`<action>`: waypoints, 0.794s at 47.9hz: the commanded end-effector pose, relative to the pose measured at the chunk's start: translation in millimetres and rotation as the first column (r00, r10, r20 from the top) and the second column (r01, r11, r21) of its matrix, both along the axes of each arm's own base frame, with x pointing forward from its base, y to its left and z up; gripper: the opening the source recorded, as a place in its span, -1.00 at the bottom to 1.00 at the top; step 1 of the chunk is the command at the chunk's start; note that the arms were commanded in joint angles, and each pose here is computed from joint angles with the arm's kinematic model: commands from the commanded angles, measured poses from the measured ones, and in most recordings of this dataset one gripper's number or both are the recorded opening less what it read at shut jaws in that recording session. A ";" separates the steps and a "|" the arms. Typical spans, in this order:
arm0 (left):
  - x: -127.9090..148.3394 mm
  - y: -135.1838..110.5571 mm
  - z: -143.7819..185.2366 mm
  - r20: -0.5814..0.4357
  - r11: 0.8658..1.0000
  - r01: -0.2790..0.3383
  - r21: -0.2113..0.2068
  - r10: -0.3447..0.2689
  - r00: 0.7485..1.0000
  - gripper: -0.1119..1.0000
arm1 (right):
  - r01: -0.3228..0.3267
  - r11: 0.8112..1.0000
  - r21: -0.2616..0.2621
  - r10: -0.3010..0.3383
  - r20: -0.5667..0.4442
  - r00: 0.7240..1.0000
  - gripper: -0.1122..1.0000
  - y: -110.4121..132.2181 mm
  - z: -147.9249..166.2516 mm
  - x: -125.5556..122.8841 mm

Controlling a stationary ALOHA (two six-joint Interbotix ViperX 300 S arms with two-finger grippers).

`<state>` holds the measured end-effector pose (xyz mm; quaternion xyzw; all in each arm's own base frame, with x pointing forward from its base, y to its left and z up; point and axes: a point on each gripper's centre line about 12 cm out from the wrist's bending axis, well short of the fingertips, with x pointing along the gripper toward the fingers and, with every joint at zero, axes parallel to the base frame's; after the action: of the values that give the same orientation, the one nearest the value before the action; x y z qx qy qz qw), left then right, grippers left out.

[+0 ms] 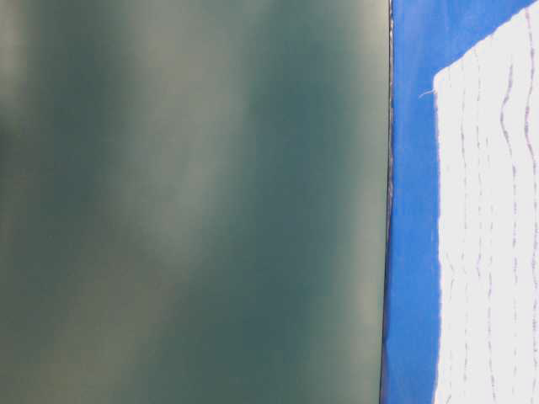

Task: Fold the blue towel.
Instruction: 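Move both grippers to the far corners of the white striped towel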

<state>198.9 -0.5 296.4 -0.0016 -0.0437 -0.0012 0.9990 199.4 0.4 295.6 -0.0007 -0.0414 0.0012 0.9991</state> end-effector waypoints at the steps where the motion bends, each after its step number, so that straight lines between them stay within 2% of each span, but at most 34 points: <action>1: 2.6 1.1 -0.4 -0.023 1.000 -0.007 -0.007 0.006 1.000 -0.81 | 0.017 1.000 -0.014 -0.016 0.031 0.999 -0.80 -3.1 11.8 2.1; 11: 4.6 5.1 -12.5 -0.100 1.000 -0.026 0.016 0.028 0.995 -0.81 | 0.110 0.994 -0.006 -0.110 -0.054 0.992 -0.80 -24.0 1.3 18.0; 19: 8.4 28.2 -26.4 -0.171 0.991 -0.136 0.004 0.135 0.976 -0.81 | 0.211 0.977 0.012 -0.207 -0.162 0.965 -0.80 -50.6 -20.5 36.0; 25: 11.0 50.9 -39.6 -0.236 0.971 -0.237 0.001 0.231 0.944 -0.81 | 0.298 0.954 0.030 -0.279 -0.270 0.922 -0.80 -76.4 -45.1 51.3; 33: 16.9 77.5 -65.2 -0.347 0.941 -0.340 0.002 0.319 0.882 -0.79 | 0.385 0.922 0.034 -0.341 -0.398 0.852 -0.79 -108.8 -74.9 70.8; 35: 18.5 83.0 -71.4 -0.371 0.934 -0.358 0.002 0.334 0.867 -0.75 | 0.405 0.913 0.036 -0.352 -0.429 0.832 -0.79 -116.7 -82.8 74.4; 38: 20.6 93.2 -83.6 -0.418 0.920 -0.392 0.003 0.358 0.835 -0.57 | 0.433 0.901 0.034 -0.368 -0.467 0.804 -0.75 -128.4 -93.9 79.0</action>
<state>215.4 81.3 219.7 -0.0280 0.1525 0.1783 0.9717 269.7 -114.5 203.4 0.0552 0.1871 -0.1985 0.9605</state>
